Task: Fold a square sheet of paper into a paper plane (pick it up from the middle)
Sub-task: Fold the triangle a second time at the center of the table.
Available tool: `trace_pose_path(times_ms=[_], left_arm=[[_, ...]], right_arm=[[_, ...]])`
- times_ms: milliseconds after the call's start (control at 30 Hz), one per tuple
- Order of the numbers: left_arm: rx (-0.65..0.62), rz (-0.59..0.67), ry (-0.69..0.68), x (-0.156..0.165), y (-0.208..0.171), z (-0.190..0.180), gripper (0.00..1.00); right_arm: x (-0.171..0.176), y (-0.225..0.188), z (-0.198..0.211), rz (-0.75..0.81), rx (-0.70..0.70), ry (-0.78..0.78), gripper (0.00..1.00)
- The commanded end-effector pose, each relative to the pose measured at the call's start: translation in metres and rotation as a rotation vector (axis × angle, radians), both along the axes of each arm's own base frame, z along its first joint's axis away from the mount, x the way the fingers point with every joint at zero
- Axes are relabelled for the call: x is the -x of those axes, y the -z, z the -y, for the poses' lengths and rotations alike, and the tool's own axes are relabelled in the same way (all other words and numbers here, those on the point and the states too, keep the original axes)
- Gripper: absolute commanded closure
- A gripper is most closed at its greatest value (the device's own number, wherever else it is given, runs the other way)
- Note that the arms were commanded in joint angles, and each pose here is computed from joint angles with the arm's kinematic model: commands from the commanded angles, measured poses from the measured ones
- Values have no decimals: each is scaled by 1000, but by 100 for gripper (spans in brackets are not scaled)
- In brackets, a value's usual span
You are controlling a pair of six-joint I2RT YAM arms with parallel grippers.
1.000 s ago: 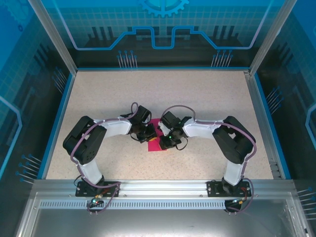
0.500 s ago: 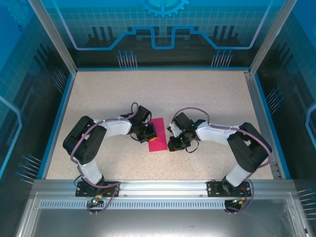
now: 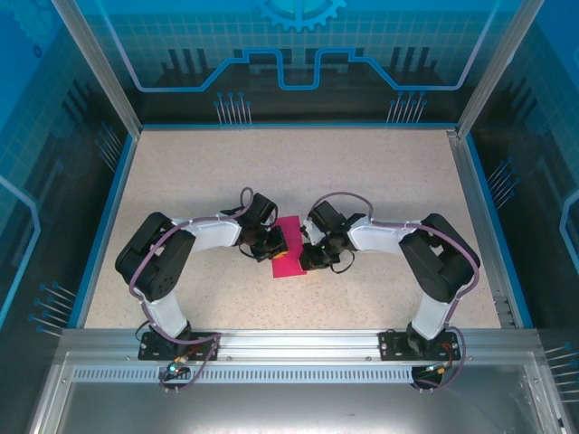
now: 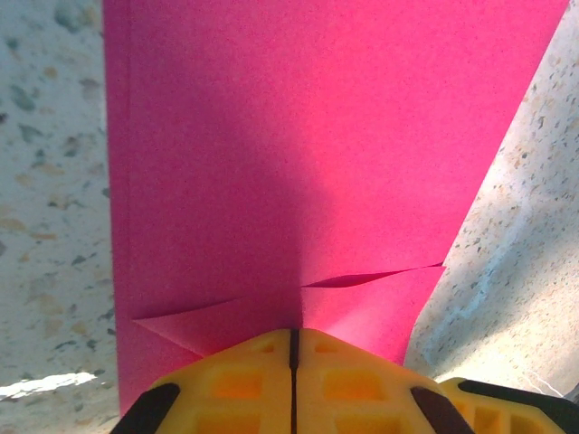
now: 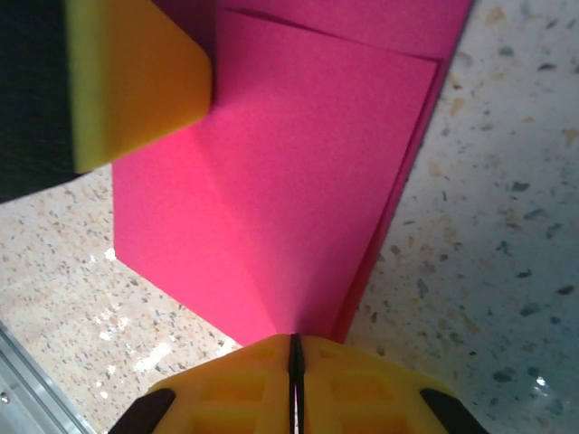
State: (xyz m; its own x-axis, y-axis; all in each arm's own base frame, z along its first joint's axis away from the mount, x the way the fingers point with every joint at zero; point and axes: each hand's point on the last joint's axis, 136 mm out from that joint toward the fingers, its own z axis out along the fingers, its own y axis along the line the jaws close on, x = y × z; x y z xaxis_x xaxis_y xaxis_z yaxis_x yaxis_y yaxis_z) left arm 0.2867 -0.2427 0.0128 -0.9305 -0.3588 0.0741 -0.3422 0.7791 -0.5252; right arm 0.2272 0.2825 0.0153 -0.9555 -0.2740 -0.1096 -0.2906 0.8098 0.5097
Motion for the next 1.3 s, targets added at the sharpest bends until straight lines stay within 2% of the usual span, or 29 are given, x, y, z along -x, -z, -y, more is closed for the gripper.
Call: trace_pose_path(times_ms=[0,267,400,667,900,1067,1267], left_arm=[[-66,-40,8,9,14,-11,92],[127,116,77,1,-33,25,88],[167,128,86,7,-39,35,88],[160,48,112,31,-11,47,90],[117,1,100,45,15,36,90],[66,11,84,47,31,26,90],[4,45,70,41,33,12,90]], right_arm=[[7,11,6,-34,42,-1,90],[14,28,23,-69,140,13,92],[13,30,24,-73,153,21,93],[15,32,28,-81,174,25,93],[18,36,32,-82,200,24,93],[21,43,37,-81,250,13,93],[30,59,56,-82,376,-11,93]])
